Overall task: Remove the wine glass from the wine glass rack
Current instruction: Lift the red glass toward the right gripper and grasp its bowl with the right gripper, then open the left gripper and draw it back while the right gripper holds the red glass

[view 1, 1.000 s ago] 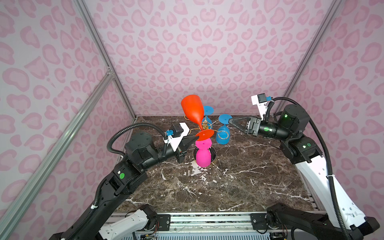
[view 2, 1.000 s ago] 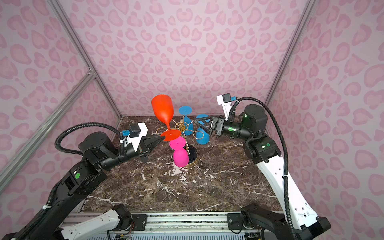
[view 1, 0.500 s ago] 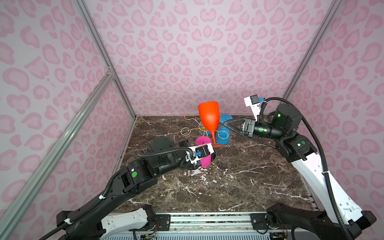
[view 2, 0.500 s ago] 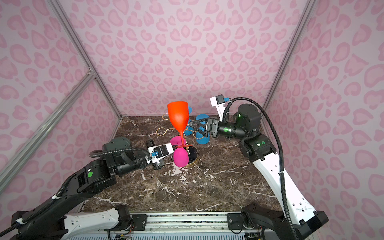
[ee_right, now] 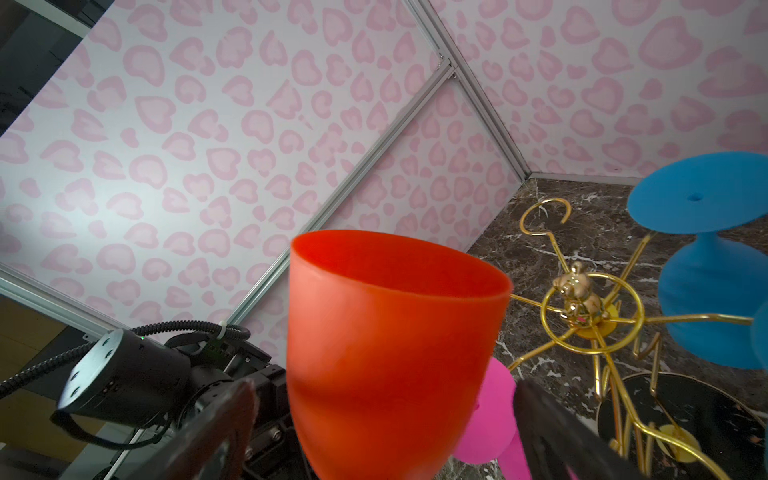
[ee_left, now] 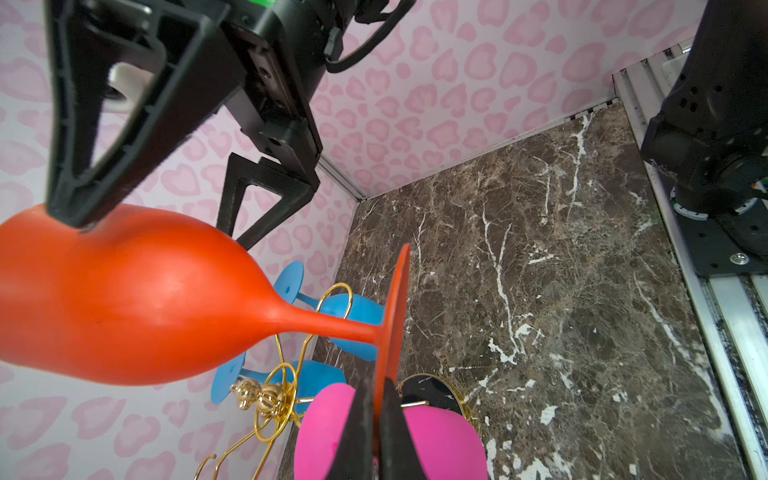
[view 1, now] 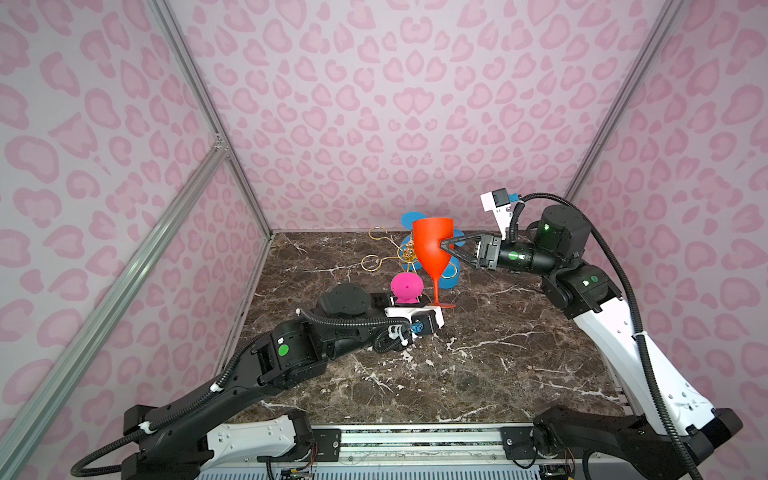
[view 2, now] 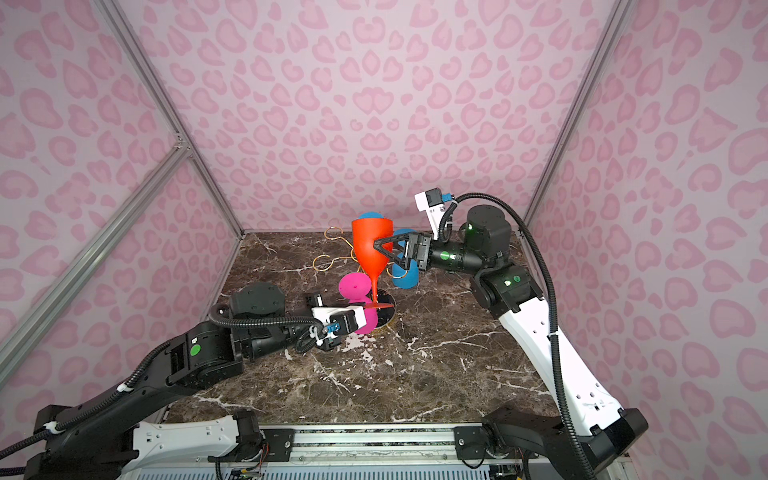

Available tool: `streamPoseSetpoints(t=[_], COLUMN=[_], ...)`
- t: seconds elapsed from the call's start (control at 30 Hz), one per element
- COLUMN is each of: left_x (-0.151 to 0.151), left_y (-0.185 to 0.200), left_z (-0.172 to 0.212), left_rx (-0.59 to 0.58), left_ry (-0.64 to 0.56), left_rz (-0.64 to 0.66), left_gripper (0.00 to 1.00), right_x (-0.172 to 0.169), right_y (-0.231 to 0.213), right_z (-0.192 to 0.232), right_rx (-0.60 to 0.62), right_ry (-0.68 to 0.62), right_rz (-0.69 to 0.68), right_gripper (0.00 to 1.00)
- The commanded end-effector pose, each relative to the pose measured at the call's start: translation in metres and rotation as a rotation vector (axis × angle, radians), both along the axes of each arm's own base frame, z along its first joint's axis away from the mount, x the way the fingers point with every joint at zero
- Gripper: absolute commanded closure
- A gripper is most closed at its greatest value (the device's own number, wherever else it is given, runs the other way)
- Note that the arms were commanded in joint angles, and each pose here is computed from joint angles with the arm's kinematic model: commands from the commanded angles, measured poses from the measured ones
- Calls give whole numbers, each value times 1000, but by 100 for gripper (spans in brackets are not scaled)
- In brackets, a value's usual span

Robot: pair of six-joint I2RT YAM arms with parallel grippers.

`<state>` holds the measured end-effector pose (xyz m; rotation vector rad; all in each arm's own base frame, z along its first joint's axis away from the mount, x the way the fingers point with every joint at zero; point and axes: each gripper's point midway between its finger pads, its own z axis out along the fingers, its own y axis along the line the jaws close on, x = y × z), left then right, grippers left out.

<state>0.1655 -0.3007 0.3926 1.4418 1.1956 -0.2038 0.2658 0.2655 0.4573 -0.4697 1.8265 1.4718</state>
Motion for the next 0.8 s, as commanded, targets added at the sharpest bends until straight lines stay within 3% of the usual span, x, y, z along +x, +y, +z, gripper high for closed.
streamPoseSetpoints(t=[0.0,0.77], left_x=[-2,-15], left_y=[-4,-16], left_z=[3,-7], left_rx=[-1,87], left_ry=[-16,-73], left_rz=[-16,-55], left_gripper=[96,96], right_x=[-4,-4], right_y=[3,16], right_z=[21,-2], right_rx=[35,-27], right_ry=[-60,-29], right_rz=[19,57], right_gripper=[1,1])
